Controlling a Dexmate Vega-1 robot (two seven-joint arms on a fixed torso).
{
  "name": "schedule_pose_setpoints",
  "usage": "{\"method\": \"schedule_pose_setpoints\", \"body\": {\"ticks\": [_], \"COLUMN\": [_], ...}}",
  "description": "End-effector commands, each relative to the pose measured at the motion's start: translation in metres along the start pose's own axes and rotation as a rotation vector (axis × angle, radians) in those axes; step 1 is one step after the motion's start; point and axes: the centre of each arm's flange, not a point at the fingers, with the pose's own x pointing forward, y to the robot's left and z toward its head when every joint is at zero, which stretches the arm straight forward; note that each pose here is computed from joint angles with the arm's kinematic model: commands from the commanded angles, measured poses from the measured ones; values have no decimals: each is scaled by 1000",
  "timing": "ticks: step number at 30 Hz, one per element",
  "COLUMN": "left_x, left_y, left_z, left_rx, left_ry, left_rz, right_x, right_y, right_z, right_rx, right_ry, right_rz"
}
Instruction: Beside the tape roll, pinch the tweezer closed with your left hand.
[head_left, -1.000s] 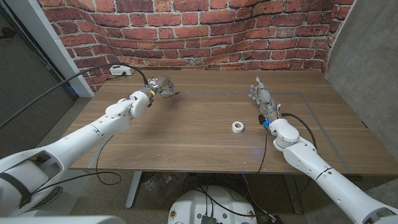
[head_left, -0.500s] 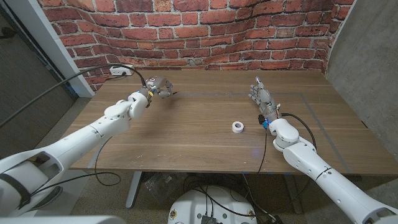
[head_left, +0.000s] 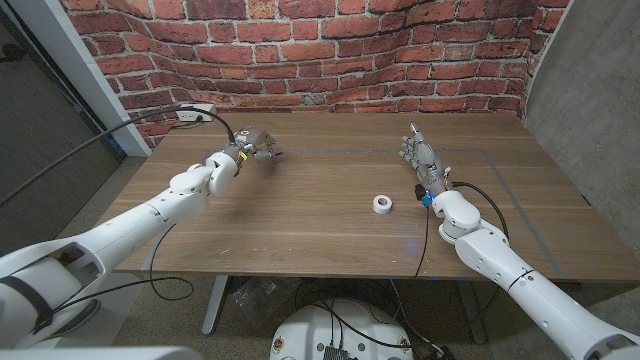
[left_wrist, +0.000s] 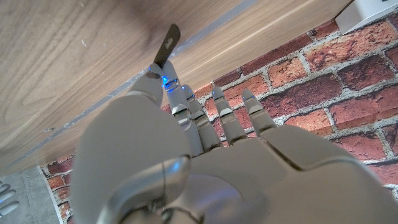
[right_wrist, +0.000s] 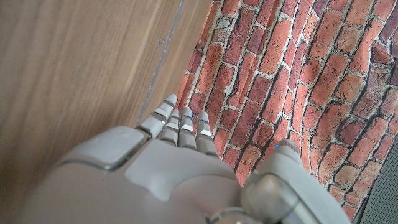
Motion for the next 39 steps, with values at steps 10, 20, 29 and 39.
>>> {"method": "schedule_pose_setpoints", "body": {"ticks": [10,20,29,39], "left_x": [7,6,6,6], "left_y": [-26,-33,-33,-32], "left_z": [-7,-2,0,1], "left_rx": [33,39,39,40], "left_ry": [7,-5,-6,-5], "left_rz": [-5,-16,-27,-34], "right_x": [2,-1,-3,-4], "right_y": [3,3,1,0], "right_z": [3,2,1,0], "right_rx": [-14,-13,-12,-8], "right_ry": [6,11,13,18], "right_rz": [4,0,-4,-8]}}
